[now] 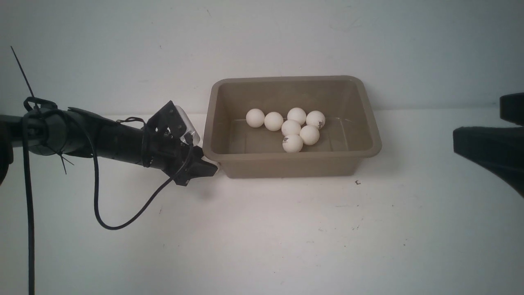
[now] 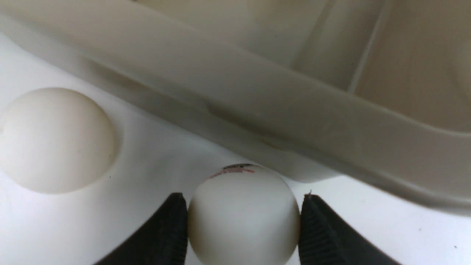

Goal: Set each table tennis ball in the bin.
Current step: Use the left arm to clamp the table tennis ball closest to it, then use the left arm to put the table tennis ball into the box

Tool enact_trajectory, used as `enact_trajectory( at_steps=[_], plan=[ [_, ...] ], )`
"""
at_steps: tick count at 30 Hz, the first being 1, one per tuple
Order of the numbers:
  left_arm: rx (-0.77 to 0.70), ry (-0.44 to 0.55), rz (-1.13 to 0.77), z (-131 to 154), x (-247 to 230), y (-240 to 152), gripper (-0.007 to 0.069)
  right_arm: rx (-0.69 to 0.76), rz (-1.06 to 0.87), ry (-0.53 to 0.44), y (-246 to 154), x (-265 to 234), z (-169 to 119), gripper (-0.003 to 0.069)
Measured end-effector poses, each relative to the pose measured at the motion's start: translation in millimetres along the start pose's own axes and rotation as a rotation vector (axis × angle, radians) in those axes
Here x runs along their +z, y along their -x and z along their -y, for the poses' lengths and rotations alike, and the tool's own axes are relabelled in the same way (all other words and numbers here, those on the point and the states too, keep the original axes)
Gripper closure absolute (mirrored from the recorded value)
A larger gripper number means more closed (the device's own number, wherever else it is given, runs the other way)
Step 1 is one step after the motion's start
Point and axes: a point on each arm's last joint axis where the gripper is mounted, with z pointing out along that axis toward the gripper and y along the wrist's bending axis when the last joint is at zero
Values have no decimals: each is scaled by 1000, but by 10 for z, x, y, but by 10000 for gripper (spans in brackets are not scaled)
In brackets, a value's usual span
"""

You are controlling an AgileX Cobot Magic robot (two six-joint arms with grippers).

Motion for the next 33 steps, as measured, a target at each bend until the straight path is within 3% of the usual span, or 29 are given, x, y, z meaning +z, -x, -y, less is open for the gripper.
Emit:
enact_trajectory(
  at_steps=[7,13,17,21,26,33],
  plan=[
    [23,18,-30,-42,-43,-39,280,8,5,7,5,0,-7,76],
    [-40,91,-55,-236,-392,-164,280,-2,13,21,12,0,-19,76],
    [-69,59,86,-280,-833,-61,280,-11,14,24,13,0,-22,76],
    [-32,15,282,-221,-965,183,280,-17,15,24,13,0,-22,76],
    [34,31,423,-148,-835,441,280,-19,15,24,13,0,-22,76],
    [212,-7,423,175,-371,767,280,-19,15,24,14,0,-22,76]
  ],
)
